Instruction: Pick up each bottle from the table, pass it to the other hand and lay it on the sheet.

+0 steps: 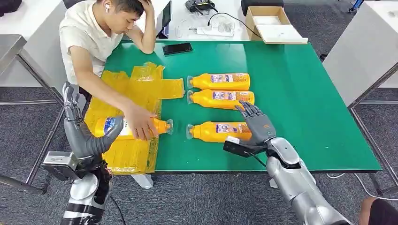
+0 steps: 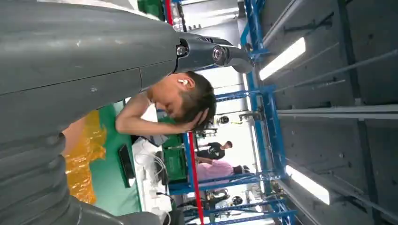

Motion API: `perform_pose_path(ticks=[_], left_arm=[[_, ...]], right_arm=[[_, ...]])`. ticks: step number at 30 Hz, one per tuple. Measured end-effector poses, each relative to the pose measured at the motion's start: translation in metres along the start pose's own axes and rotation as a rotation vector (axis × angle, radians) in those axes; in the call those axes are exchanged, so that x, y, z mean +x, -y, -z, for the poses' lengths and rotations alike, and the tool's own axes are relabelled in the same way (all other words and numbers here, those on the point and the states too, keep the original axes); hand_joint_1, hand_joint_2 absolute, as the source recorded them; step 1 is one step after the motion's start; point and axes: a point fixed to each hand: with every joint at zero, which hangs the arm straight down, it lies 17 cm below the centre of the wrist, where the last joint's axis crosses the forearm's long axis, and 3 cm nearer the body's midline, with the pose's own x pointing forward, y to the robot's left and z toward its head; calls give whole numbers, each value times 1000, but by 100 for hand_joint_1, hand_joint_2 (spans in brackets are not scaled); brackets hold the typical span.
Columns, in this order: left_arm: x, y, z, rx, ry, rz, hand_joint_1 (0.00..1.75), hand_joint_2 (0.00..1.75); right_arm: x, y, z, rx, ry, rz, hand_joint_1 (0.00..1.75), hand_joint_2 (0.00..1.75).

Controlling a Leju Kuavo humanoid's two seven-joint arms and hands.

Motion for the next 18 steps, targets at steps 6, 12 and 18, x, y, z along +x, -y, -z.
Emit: perform_pose_path(ticks=[6,12,18], left_arm=[[-6,7,1,-36,-45,-91,0,175],[-18,16,-2,-79,-98,-150,0,175],[-28,26,-5,-126,-153,-216,0,175]], right_arm=[[-16,-54,-10,307,-41,101,0,175],[-39,-64,-20,419,-86,108,0,175],[-47,-63,-25,522,-70,83,0,175]])
